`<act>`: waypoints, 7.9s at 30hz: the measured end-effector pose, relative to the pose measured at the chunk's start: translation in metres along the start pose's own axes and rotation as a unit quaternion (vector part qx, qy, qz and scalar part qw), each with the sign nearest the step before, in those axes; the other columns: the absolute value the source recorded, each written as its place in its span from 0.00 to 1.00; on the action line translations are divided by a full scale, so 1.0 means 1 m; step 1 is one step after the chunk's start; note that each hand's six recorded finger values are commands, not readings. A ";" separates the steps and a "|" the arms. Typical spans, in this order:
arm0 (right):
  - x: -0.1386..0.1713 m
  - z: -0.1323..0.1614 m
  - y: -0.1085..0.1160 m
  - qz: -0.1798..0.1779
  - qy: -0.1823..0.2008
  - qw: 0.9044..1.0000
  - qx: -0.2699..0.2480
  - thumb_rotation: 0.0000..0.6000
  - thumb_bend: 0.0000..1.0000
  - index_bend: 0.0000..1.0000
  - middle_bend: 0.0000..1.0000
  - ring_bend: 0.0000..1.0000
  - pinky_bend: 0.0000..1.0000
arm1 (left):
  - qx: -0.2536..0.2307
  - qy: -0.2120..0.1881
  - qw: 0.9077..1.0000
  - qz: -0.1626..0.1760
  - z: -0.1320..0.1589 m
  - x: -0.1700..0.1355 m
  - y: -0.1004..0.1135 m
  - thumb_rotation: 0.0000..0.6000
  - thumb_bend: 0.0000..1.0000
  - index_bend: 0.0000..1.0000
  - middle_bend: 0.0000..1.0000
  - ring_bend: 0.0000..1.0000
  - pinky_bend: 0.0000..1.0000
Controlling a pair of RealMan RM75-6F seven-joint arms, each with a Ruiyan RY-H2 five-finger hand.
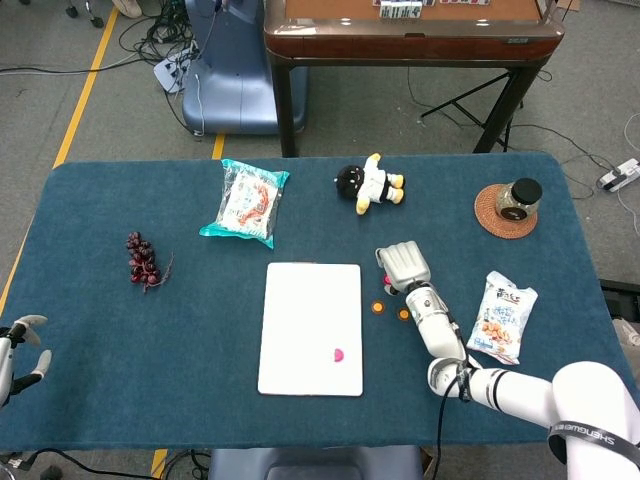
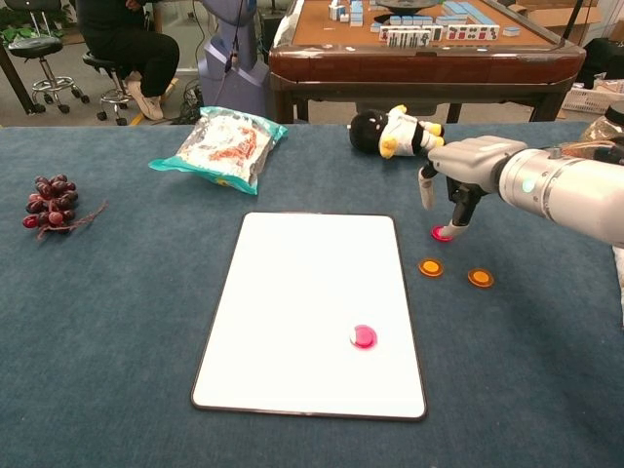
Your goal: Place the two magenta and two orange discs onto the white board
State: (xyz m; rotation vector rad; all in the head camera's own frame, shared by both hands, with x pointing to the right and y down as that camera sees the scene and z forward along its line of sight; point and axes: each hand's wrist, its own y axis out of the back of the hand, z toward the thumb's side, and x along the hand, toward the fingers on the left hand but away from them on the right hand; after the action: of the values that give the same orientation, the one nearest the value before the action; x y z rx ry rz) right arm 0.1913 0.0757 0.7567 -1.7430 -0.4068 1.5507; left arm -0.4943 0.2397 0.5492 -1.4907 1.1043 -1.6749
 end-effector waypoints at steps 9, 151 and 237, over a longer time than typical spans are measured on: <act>-0.009 0.000 -0.010 0.019 -0.006 1.000 -0.008 1.00 0.18 0.42 1.00 1.00 1.00 | -0.002 0.000 1.000 0.000 -0.001 -0.001 0.001 1.00 0.38 0.39 0.51 0.42 0.63; 0.071 0.043 0.015 -0.013 0.096 0.992 0.075 1.00 0.17 0.40 1.00 1.00 1.00 | 0.003 0.011 1.000 -0.001 -0.007 0.000 0.000 1.00 0.38 0.48 0.51 0.42 0.63; 0.069 -0.002 -0.029 0.033 0.063 0.996 0.058 1.00 0.32 0.52 1.00 1.00 1.00 | 0.002 0.004 1.000 -0.013 -0.002 0.000 -0.006 1.00 0.38 0.48 0.51 0.42 0.63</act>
State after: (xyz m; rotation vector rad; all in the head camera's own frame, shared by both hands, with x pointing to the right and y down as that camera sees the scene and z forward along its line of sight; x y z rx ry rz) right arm 0.2155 0.1412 0.7286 -1.7677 -0.1943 1.4690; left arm -0.4958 0.2429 0.5545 -1.5026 1.0898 -1.7008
